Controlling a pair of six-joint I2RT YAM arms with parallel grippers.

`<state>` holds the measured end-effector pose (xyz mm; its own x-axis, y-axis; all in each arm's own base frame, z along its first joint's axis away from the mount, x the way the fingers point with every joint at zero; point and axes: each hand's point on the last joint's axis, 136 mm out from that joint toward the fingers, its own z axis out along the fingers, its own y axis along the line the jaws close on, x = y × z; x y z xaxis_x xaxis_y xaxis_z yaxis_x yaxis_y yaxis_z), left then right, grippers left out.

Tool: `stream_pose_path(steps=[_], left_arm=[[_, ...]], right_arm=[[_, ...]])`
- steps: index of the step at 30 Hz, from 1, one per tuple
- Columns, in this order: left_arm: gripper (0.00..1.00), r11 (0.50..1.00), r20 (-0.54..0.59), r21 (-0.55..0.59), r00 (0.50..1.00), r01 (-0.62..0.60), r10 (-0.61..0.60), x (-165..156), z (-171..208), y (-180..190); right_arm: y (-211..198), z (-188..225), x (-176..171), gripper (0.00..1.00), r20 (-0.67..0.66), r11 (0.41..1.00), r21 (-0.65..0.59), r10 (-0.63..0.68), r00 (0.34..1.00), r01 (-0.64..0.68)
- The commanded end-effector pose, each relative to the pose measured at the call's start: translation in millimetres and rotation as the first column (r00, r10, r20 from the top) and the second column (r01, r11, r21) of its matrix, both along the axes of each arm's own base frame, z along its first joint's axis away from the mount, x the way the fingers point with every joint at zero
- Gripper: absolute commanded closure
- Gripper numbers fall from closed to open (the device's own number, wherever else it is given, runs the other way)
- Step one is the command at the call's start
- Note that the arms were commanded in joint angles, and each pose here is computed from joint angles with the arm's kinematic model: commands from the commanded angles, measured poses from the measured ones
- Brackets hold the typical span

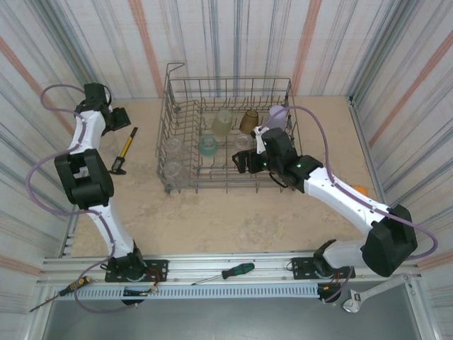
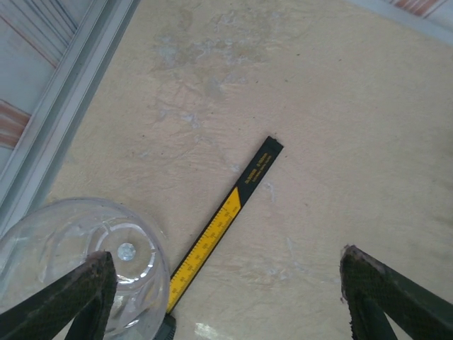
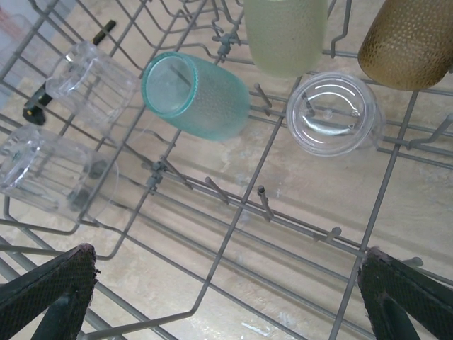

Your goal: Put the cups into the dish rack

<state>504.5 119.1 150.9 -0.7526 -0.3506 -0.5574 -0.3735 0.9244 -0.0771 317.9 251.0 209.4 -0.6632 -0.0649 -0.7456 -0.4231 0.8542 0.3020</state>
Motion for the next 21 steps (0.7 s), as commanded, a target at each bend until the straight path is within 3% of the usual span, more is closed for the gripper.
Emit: stream_pose_path(steps=[1,17,21], left_arm=[[0.22,0.999,-0.049,0.043,0.999,0.004,-0.002,-3,-9,4],[0.37,0.997,-0.165,0.080,0.986,-0.016,0.029,-13,-53,13],[0.47,0.992,-0.196,0.116,0.978,-0.044,0.066,-21,-58,20]], right_arm=[[6,3,4,0.01,-0.015,0.999,0.033,0.000,1.000,0.001],[11,-2,8,0.01,-0.036,0.999,0.033,0.003,0.999,-0.002],[10,-3,7,0.01,-0.038,0.999,0.033,0.003,0.999,-0.002]])
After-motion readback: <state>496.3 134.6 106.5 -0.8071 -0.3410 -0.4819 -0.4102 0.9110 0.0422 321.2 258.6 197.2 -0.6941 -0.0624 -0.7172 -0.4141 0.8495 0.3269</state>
